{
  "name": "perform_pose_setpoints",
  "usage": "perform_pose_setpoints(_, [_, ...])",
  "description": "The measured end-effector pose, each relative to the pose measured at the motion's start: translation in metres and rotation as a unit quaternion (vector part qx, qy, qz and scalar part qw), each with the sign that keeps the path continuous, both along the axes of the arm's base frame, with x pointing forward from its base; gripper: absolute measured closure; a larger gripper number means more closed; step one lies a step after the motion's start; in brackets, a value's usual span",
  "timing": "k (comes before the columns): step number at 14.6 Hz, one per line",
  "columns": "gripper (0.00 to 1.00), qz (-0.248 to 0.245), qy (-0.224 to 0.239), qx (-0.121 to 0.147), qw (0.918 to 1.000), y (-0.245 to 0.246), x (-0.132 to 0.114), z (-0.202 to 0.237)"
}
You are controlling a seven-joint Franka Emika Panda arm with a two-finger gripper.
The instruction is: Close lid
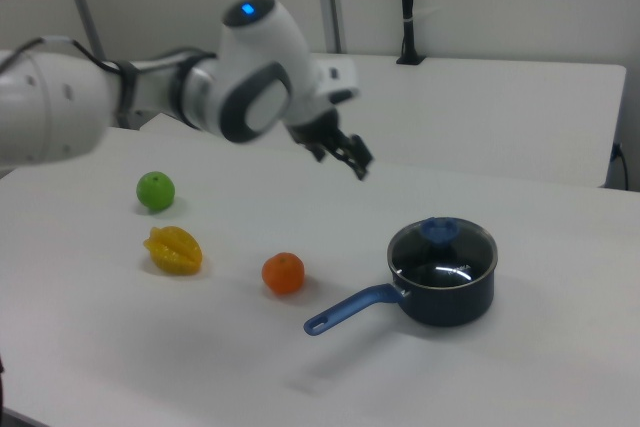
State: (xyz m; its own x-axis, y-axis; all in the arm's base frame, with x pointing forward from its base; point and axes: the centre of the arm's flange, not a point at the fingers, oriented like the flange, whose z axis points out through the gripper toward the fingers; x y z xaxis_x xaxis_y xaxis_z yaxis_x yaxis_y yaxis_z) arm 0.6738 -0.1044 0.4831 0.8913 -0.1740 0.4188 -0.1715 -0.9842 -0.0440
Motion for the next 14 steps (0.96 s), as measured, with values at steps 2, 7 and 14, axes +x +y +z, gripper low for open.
perform_pose_setpoints(2, [0.0,0.018,0.029,-0.001,0.9994,0.024,-0.012,0.021])
perform_pose_setpoints(7, [0.0,0.067,0.114,-0.017,0.991,0.083,-0.05,0.06])
perform_pose_setpoints(14, [0.0,0.115,0.205,-0.044,0.9711,0.147,-0.11,0.103])
